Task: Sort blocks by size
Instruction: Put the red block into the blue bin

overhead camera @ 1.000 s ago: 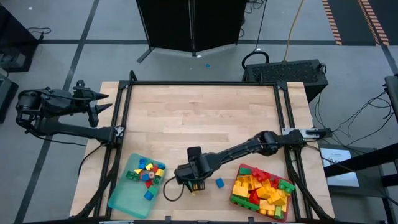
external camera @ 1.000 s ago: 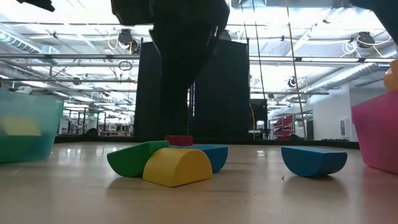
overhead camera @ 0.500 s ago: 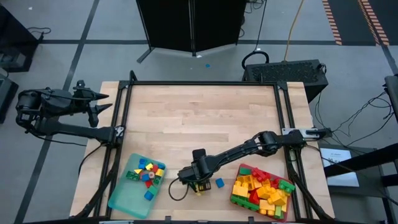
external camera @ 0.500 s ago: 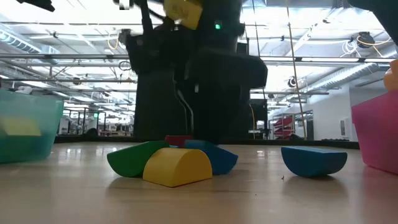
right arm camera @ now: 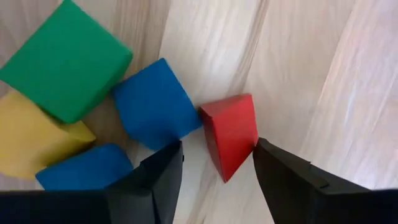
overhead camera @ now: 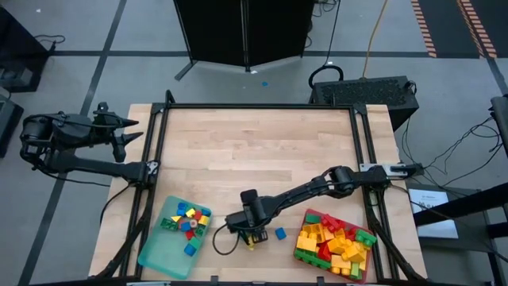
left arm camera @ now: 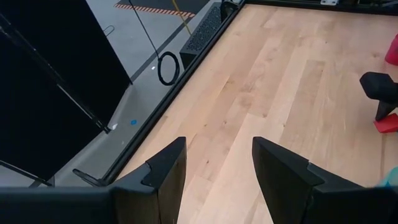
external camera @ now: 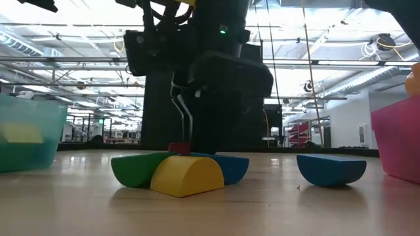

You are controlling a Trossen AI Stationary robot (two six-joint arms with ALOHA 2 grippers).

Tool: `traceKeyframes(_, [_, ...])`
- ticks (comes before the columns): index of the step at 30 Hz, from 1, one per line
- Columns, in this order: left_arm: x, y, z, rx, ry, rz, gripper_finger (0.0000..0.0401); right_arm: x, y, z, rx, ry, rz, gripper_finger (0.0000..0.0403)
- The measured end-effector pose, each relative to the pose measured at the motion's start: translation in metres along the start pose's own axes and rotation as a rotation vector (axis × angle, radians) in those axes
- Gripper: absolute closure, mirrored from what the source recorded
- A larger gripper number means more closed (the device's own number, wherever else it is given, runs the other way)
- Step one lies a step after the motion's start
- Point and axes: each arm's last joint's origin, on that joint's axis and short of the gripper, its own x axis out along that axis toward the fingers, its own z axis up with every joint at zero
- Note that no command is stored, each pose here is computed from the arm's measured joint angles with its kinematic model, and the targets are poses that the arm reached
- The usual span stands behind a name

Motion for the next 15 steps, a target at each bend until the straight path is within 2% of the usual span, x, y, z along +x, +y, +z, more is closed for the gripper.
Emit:
traceKeyframes(6, [0.0, 0.0, 0.0, 0.0, 0.0, 0.002, 0.0214, 0.001, -0.007, 0.008, 0.003, -0.073, -0.009, 0.0216])
traceKeyframes(15, [0.0, 0.0, 0.0, 0.0, -0.001, 0.005, 0.0214, 0.003, -0.022, 0.009, 0.062, -0.081, -0.005, 0.0216])
